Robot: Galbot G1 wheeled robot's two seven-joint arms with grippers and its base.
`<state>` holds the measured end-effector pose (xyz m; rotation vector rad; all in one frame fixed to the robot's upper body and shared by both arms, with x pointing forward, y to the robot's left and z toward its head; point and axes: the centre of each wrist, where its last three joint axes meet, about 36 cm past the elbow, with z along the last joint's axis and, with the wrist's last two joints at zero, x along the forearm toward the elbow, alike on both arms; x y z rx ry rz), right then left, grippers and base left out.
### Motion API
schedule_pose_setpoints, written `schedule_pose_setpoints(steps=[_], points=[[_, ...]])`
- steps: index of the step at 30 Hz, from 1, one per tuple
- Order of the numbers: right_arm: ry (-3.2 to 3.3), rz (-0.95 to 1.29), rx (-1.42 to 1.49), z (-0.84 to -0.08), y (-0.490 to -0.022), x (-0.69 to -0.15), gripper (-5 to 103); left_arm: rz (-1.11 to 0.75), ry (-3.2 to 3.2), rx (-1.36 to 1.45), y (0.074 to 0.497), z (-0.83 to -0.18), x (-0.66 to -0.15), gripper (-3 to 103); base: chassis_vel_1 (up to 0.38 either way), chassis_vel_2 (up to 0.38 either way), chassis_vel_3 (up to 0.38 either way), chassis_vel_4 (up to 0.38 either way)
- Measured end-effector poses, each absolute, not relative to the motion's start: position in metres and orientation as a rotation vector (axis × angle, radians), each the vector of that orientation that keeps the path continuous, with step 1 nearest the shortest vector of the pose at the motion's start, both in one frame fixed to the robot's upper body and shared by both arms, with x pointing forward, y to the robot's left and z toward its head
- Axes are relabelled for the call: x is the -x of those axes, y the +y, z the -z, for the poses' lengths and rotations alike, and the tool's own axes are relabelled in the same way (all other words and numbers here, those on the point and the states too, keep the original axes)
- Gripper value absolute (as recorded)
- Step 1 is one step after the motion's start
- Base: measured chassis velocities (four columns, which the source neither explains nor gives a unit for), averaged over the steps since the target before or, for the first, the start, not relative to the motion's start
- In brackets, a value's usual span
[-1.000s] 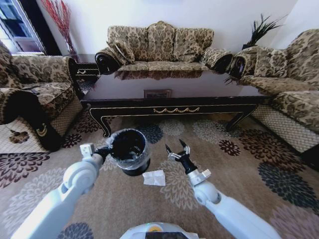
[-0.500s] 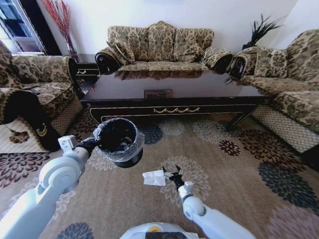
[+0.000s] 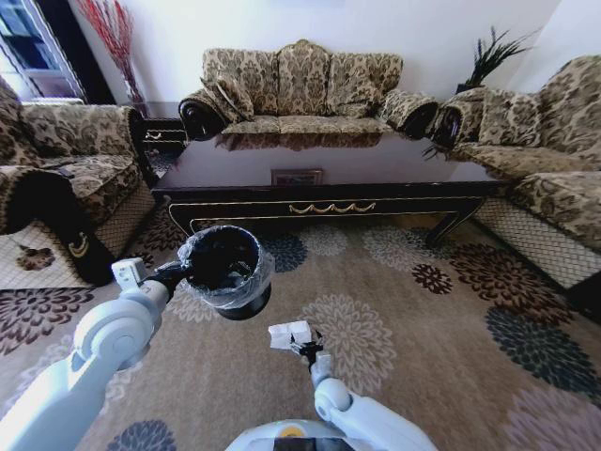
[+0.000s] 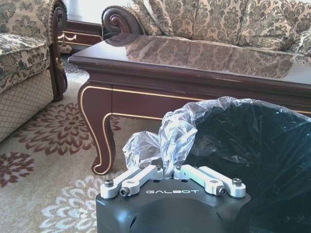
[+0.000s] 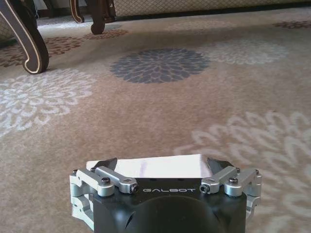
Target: Move to the front of the table and pick up the trash from the floor, then place it into the trash bin.
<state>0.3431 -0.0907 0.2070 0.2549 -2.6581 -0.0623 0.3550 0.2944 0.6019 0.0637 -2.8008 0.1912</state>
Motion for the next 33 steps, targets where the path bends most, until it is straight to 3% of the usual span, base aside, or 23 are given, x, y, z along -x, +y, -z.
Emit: schedule_pose_setpoints(steps=[21, 28, 30, 33], points=[[-2.625, -0.011, -0.155, -0.152, -0.088, -0.358, 103, -0.177, -2.797, -0.056, 0.293, -0.602, -0.355, 4, 0.000, 0.000, 0.000, 0.000], [-2.629, -0.009, -0.165, -0.147, -0.088, -0.352, 73, -0.176, -2.798, -0.056, 0.293, -0.602, -0.355, 4, 0.000, 0.000, 0.000, 0.000], [-2.631, -0.007, -0.167, -0.147, -0.088, -0.351, 73, -0.177, -2.798, -0.056, 0.293, -0.602, -0.355, 4, 0.000, 0.000, 0.000, 0.000], [-2.651, 0.015, -0.188, -0.151, -0.087, -0.346, 57, -0.184, -2.790, -0.053, 0.291, -0.599, -0.356, 4, 0.000, 0.000, 0.000, 0.000]])
